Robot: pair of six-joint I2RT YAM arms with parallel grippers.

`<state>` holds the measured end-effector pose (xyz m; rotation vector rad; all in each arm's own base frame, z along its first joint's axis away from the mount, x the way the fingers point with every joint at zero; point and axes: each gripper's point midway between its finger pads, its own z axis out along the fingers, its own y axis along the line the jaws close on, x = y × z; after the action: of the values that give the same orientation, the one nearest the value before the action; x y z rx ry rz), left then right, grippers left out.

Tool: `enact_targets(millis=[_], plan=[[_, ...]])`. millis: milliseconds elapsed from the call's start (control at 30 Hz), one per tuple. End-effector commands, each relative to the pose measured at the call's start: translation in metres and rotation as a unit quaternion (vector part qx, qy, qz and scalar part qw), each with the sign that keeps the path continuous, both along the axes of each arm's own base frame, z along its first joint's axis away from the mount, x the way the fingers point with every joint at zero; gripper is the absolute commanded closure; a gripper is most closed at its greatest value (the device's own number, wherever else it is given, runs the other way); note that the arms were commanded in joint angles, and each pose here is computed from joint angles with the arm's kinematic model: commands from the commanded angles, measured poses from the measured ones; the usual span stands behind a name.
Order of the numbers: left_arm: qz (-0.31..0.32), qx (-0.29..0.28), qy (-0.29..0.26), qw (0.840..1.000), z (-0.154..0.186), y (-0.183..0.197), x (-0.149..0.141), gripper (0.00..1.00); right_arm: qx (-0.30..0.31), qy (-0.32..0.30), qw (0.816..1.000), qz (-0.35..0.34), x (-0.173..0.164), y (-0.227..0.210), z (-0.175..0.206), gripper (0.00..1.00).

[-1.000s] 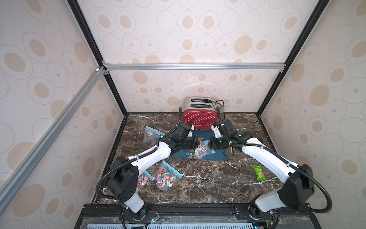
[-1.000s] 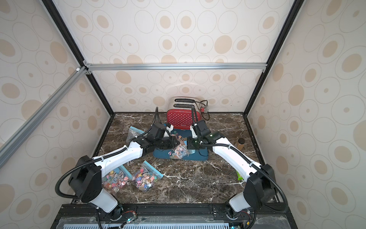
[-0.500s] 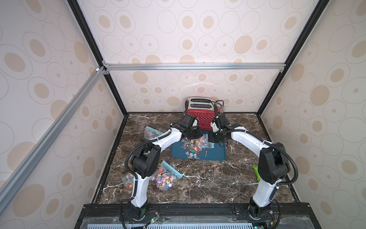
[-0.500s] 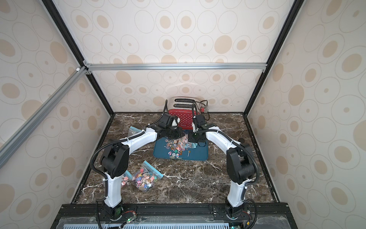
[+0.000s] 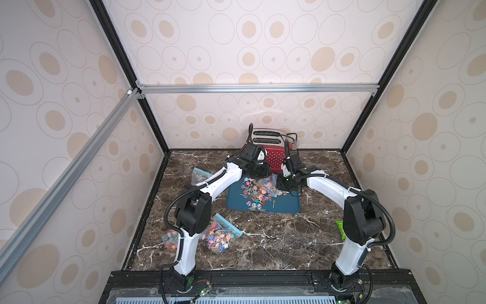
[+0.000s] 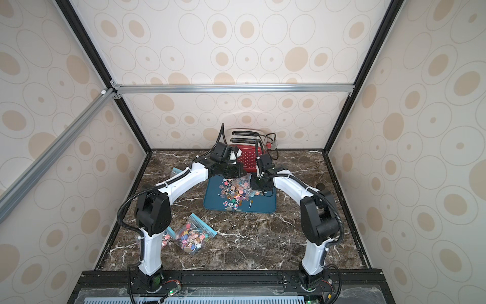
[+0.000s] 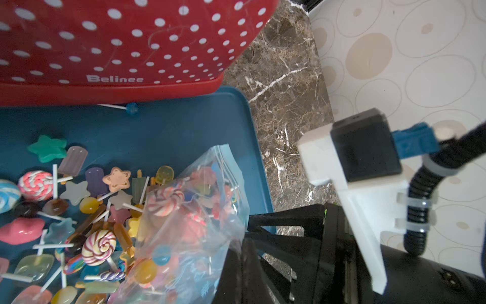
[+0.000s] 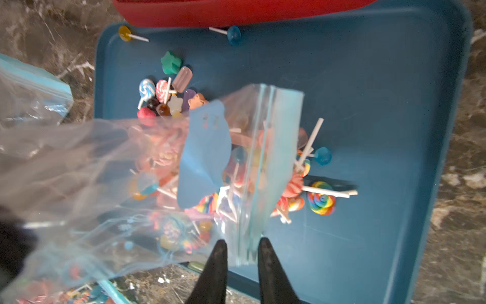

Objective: Pour candies out of the ziploc bag
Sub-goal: 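Pour the candies out of the ziploc bag onto the tray.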

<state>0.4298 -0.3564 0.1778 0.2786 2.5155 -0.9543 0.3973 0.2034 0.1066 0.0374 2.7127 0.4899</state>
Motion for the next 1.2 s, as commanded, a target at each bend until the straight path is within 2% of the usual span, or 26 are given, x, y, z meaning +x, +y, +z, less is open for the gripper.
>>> enact_targets(millis=[0, 133, 367, 533, 767, 933, 1167], plan=[[-0.022, 0.004, -0.017, 1.000, 0.019, -0.001, 0.002, 1.00, -0.001, -0.019, 1.000, -0.014, -0.004, -0.007, 0.017, 0.69], [-0.031, 0.019, -0.014, 0.999, 0.021, -0.001, 0.000, 1.00, -0.003, -0.027, 0.999, -0.016, -0.010, -0.011, 0.024, 0.64], [-0.042, 0.079, -0.005, 0.996, 0.029, 0.010, -0.009, 1.00, -0.009, -0.040, 0.999, -0.022, -0.022, -0.021, 0.036, 0.58], [-0.044, 0.112, 0.002, 0.993, 0.027, 0.019, -0.012, 1.00, -0.011, -0.048, 0.998, -0.030, -0.029, -0.028, 0.041, 0.58], [-0.062, 0.121, -0.007, 0.991, 0.039, 0.010, -0.021, 1.00, -0.006, -0.048, 0.998, -0.034, -0.034, -0.029, 0.039, 0.58], [-0.061, 0.163, -0.002, 0.985, 0.031, 0.014, -0.024, 1.00, 0.003, -0.042, 0.999, -0.031, -0.037, -0.027, 0.037, 0.58], [-0.024, 0.206, -0.047, 0.977, 0.063, 0.040, -0.021, 1.00, 0.004, -0.046, 0.998, -0.032, -0.040, -0.029, 0.039, 0.58]])
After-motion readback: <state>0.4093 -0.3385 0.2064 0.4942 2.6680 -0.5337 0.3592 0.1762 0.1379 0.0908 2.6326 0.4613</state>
